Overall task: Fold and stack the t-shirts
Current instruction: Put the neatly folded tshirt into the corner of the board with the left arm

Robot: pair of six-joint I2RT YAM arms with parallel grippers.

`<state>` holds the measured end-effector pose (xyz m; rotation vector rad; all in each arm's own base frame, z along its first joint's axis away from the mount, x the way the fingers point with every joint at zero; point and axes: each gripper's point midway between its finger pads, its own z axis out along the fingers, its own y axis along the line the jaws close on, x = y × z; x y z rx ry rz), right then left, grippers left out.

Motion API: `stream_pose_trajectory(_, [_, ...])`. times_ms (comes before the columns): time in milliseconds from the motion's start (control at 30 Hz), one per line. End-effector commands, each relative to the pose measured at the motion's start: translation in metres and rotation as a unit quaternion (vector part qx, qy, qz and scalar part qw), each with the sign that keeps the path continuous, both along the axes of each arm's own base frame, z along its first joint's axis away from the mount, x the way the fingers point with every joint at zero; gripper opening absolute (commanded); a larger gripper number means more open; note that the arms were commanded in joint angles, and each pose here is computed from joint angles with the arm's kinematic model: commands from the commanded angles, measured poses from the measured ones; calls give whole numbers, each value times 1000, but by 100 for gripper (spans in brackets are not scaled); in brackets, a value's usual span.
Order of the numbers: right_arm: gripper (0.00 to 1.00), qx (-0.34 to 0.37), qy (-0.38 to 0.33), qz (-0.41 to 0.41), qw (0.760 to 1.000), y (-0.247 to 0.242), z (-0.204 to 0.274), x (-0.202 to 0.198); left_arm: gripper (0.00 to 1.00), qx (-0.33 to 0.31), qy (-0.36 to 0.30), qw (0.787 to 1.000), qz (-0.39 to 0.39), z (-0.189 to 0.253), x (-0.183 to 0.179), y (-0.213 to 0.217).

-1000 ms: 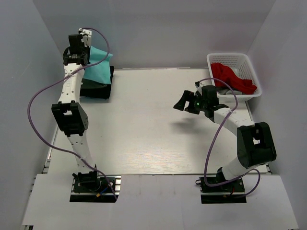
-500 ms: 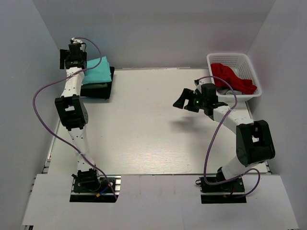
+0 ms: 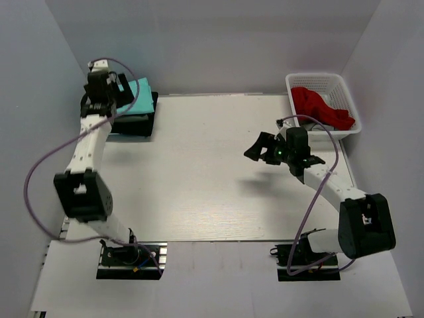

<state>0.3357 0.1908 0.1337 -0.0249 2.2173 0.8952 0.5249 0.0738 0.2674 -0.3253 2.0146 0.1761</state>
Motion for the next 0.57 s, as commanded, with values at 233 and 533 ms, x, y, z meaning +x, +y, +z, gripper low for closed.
stream_pose_trajectory(233, [90, -53, 17, -55, 997, -43, -29, -63, 100, -260, -3, 943, -210, -66, -172, -171])
stream_pose_trajectory(533, [90, -32, -4, -31, 999, -41, -37, -90, 100, -237, -67, 953, -174, -38, -208, -155])
